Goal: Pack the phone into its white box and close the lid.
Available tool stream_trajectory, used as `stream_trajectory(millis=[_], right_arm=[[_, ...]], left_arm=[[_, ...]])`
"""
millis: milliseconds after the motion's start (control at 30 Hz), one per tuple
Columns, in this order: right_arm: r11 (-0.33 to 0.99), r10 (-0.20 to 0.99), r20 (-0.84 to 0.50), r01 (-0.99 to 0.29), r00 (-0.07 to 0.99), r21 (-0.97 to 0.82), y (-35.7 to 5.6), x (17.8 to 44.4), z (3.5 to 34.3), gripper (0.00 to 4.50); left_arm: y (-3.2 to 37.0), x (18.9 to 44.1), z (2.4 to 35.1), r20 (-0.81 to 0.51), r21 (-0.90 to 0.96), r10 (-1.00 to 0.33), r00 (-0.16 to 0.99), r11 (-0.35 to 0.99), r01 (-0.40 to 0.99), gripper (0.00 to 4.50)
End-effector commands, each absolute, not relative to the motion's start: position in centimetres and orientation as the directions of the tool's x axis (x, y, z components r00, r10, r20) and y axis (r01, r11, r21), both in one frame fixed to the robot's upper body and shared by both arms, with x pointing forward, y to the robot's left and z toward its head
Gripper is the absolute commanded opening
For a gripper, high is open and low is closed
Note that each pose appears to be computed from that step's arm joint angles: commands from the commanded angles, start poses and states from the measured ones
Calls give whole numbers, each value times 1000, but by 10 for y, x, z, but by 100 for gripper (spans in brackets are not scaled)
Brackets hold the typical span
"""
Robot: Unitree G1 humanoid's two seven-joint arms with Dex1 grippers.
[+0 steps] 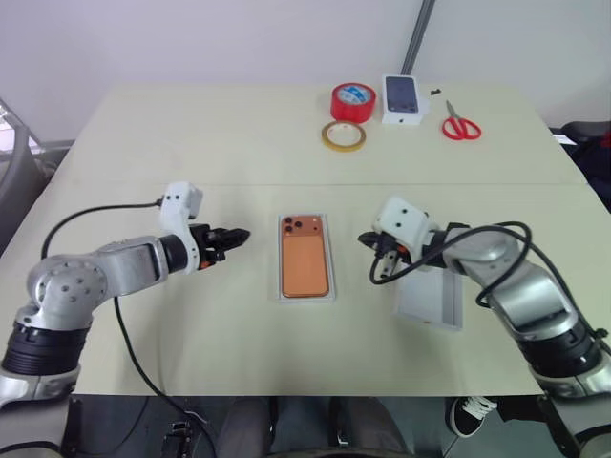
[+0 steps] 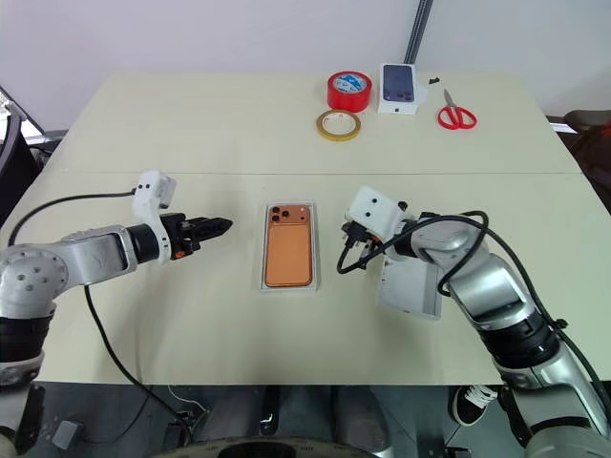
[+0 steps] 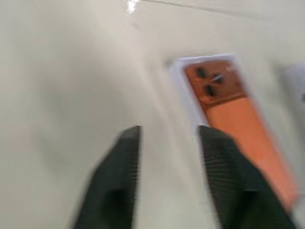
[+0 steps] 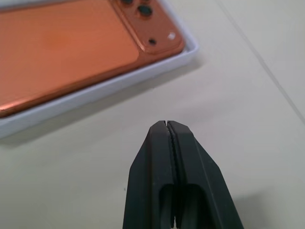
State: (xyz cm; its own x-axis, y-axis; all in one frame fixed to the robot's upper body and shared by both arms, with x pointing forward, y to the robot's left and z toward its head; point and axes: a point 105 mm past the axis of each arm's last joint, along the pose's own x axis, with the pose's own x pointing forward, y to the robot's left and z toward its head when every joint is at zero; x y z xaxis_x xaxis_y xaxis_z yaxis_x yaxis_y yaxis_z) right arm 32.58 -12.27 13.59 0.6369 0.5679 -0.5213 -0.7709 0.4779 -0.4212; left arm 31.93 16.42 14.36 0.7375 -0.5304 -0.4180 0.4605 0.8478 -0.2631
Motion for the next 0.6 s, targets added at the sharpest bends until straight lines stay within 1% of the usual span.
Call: stream_trajectory(millis=[33,267,467,600], right_arm=[[459,560,-519,-763,646,-455,-110,330,138,0],[431,545,-537,-764,644,-479,-91,335,128,0],[389,568,-562,-797,602,-461,-78,327,126,0],[381,561,-576,-804,594,-457,-85,320,127,0]], left_arm=[[150,321,136,-440,-114,-542,716,824,554,5],[122,319,115,-524,0,-582,622,730,684,5],[82,307,100,-561,-29,-675,479,594,804,5],[57,309,103,-529,-74,-731,432,546,834,5]])
